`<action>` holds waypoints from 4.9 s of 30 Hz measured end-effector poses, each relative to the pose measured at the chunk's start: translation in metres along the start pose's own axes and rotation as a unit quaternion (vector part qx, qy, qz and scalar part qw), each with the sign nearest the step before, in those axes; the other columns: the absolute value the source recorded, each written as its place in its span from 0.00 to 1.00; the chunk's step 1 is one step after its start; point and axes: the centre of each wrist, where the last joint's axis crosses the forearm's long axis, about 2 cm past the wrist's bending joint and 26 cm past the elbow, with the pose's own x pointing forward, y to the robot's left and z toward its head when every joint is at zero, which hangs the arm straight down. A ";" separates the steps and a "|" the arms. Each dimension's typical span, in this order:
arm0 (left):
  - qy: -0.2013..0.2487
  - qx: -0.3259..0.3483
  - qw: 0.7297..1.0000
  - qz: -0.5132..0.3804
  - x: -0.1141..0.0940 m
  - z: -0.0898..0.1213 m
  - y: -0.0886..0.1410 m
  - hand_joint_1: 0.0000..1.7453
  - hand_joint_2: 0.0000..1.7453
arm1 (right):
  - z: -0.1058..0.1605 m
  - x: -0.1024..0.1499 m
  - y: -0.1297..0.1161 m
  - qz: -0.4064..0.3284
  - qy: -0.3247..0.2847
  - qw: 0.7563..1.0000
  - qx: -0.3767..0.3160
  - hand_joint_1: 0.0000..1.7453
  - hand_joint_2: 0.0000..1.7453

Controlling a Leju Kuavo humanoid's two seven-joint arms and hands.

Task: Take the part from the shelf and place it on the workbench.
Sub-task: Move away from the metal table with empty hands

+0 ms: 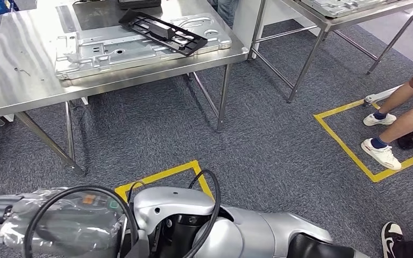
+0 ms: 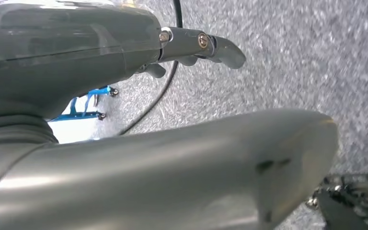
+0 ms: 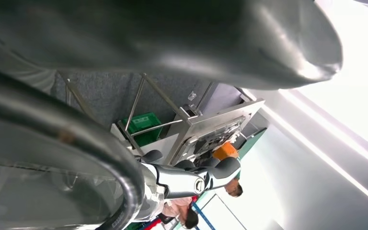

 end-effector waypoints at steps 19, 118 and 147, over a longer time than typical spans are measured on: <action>0.001 -0.002 1.000 -0.004 0.000 0.000 -0.001 0.00 0.00 | 0.001 0.000 0.000 0.000 -0.001 1.000 -0.001 0.00 0.00; 0.010 -0.014 0.999 -0.038 -0.016 0.005 -0.009 0.00 0.00 | 0.423 -0.047 0.280 -0.426 0.796 0.274 -0.332 0.00 0.00; 0.012 -0.027 0.999 -0.039 -0.016 0.005 -0.011 0.00 0.00 | 0.419 -0.052 0.275 -0.407 0.807 0.299 -0.305 0.00 0.00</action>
